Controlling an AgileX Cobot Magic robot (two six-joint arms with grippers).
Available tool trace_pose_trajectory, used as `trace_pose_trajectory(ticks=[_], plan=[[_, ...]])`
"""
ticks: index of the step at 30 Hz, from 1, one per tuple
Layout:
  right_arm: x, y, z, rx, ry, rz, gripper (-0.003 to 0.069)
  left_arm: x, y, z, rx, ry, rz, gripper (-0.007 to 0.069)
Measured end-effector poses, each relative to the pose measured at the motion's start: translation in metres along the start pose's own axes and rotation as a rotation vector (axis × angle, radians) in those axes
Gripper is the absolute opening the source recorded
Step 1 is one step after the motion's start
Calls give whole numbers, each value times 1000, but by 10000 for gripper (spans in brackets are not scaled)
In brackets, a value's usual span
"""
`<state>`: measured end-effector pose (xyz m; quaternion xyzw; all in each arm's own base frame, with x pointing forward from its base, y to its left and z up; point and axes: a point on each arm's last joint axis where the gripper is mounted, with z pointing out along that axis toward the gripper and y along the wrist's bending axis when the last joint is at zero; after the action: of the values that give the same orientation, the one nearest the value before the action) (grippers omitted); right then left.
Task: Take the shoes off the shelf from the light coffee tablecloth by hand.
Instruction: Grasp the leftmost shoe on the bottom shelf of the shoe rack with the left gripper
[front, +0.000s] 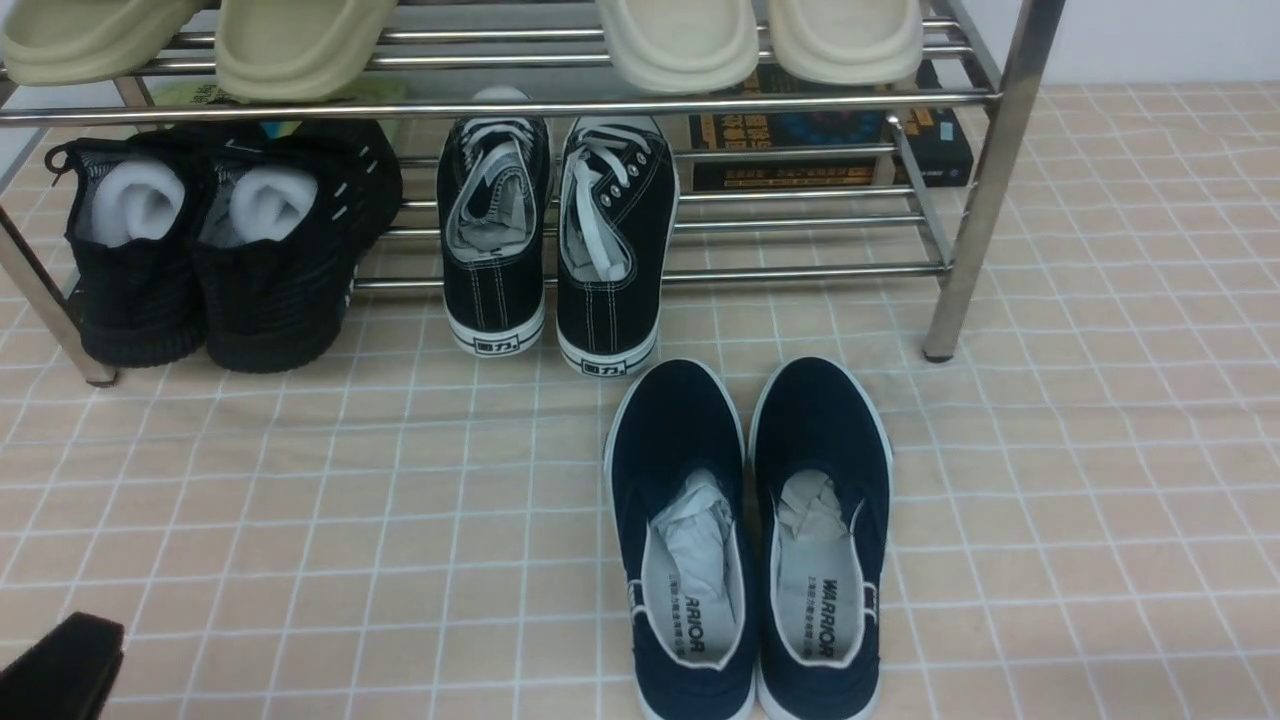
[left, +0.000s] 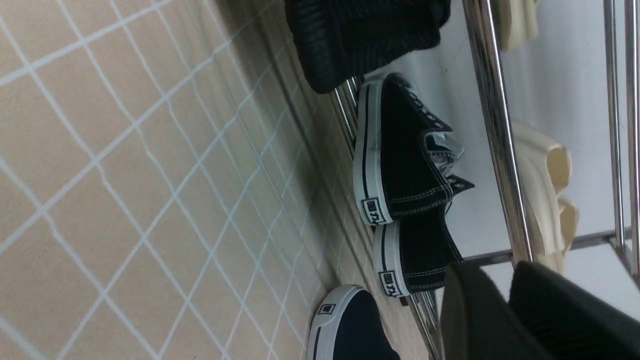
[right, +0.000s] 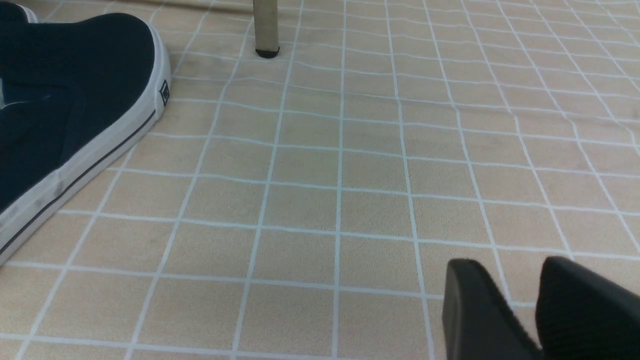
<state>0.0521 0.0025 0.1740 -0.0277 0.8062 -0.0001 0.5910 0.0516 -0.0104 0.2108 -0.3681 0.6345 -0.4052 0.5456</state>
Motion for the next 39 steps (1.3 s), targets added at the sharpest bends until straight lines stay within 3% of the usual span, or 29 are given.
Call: trace_pose_trajectory(ticks=[2,4,7,10,12,13,14,16,20,25,28,31,39], plan=[[0,0,0,0,0,0,217,-8,-18,-5,33,-19,72,33],[0,0,0,0,0,0,218,-14,-31,-8,46,-33,119,16],[0,0,0,0,0,0,223,-30,-63,-1,-45,-5,262,1],[0,0,0,0,0,0,225,-39,-75,15,-215,92,348,1],[0,0,0,0,0,0,228,-57,-91,38,-445,204,462,1],[0,0,0,0,0,0,229,-57,-90,40,-488,231,469,1],[0,0,0,0,0,-1,231,-71,-100,56,-615,270,550,1],[0,0,0,1,0,-3,232,-91,-112,74,-756,278,664,1],[0,0,0,1,0,-3,237,-128,-130,108,-964,195,829,2],[0,0,0,0,0,-1,237,-163,-123,151,-1150,248,825,11],[0,0,0,0,0,-1,237,-171,-108,170,-1142,367,761,12],[0,0,0,0,0,-12,237,-173,-94,191,-1030,467,646,12],[0,0,0,0,0,-13,237,-178,-95,230,-722,298,483,38]])
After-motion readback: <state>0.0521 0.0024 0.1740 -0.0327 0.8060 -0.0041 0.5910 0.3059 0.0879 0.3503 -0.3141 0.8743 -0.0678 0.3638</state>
